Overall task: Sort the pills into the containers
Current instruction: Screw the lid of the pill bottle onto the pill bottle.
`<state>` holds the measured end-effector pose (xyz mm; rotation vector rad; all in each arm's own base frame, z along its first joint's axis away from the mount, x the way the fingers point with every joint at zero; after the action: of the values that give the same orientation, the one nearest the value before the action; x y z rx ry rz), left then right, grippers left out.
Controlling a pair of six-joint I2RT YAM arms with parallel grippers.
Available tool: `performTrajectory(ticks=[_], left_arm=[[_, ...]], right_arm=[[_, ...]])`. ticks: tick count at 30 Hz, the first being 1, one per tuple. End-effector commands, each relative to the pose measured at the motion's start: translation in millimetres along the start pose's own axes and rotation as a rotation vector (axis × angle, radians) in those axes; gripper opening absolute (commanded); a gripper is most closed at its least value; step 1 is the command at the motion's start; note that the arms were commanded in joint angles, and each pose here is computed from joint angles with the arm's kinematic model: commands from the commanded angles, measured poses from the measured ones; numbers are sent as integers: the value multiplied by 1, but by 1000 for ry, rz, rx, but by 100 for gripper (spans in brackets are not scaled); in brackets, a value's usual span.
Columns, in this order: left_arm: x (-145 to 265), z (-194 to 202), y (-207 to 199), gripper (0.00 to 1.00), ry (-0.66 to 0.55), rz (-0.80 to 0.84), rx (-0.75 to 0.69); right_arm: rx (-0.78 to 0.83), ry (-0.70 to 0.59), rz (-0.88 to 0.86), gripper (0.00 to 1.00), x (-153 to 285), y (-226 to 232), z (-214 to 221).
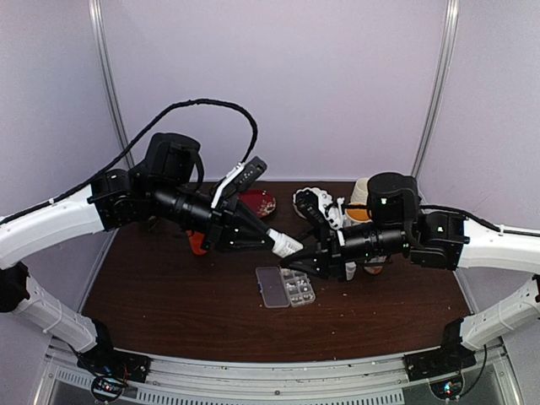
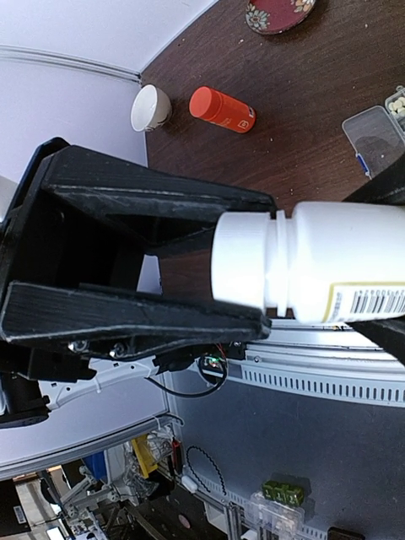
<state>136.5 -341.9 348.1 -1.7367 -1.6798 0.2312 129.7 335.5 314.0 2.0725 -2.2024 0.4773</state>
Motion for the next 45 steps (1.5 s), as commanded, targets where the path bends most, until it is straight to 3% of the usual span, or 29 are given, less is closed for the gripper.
performTrajectory(ticks=[1, 12, 19, 23, 28, 33, 39, 45], left_arm=[[2, -15, -6, 0, -25, -21, 18], [-7, -17, 5, 0, -45, -83, 401], [-18, -12, 11, 0, -86, -75, 534], [-23, -12, 11, 0, -86, -44, 551], [-29, -11, 2, 0, -19, 2, 387], [-39, -1, -8, 0, 67, 46, 130], [-43, 10, -11, 0, 71, 43, -255], [-39, 23, -14, 0, 108, 101, -739]], right_arm=[[48, 40, 56, 0, 1, -6, -6], [274, 161, 311, 0, -2, -24, -12], [367, 145, 466, 0, 4, -28, -26], [373, 104, 465, 0, 6, -22, -29], [252, 32, 188, 0, -1, -6, -33], [118, -60, -26, 0, 2, 5, -42], [-4, -133, -175, 0, 10, 12, -50], [-123, -167, -258, 0, 14, 17, -50]])
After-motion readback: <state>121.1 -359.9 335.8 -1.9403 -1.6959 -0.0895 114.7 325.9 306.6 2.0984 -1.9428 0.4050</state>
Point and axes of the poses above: each gripper's point midway between its finger pads, its own x axis back along the fingers, its own y axis along the line the jaws close on, z = x × y, the point moved 5 cm from there along x, back along the fingers, and after that the axes turned 14 degrees about x, right-handed, at the moved point
